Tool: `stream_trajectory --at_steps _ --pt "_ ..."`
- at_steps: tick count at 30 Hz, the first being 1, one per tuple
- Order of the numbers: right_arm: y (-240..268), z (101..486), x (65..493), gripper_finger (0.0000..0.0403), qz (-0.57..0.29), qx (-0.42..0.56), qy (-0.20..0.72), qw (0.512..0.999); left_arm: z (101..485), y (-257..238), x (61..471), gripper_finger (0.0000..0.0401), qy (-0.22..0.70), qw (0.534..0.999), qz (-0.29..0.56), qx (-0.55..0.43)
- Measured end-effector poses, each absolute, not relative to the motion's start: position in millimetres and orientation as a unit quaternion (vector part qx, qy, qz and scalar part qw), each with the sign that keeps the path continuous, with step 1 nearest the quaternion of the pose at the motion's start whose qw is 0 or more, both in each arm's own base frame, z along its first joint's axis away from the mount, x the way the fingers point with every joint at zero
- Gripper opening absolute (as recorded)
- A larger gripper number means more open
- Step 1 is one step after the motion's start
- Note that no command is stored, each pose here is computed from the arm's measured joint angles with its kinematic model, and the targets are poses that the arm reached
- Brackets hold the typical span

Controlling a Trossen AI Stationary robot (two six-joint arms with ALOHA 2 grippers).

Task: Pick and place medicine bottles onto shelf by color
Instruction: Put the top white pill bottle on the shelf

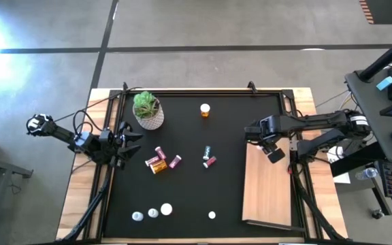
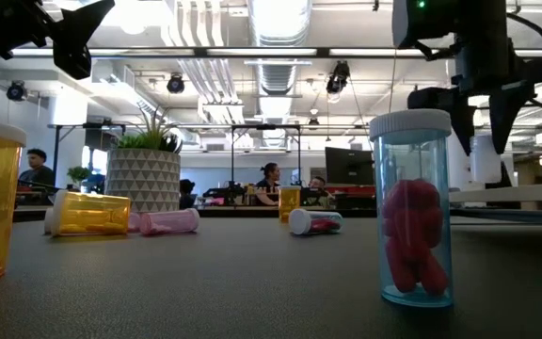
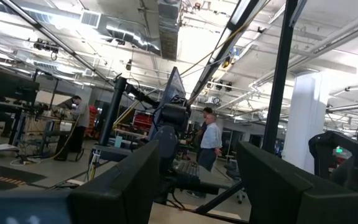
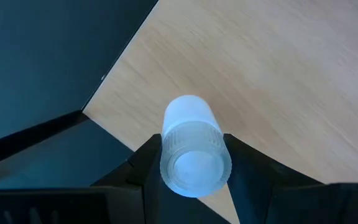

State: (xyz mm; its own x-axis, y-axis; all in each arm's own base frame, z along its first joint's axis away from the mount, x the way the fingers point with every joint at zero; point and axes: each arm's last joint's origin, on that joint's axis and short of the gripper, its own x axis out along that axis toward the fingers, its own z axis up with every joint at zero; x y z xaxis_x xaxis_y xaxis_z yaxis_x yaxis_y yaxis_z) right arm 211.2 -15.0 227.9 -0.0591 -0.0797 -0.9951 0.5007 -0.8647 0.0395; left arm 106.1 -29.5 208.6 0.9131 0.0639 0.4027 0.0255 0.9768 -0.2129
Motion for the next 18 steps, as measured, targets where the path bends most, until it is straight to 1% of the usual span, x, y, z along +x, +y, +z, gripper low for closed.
stream_trajectory --at_steps 11,18 --pt "-14 226 218 0.0137 -0.686 0.673 0.175 0.212 209 -29 106 0.0199 -0.208 0.972 0.01 -0.107" --pt "-13 239 208 0.0137 -0.694 0.672 0.177 0.189 209 -29 106 0.0199 -0.208 0.972 0.01 -0.107"
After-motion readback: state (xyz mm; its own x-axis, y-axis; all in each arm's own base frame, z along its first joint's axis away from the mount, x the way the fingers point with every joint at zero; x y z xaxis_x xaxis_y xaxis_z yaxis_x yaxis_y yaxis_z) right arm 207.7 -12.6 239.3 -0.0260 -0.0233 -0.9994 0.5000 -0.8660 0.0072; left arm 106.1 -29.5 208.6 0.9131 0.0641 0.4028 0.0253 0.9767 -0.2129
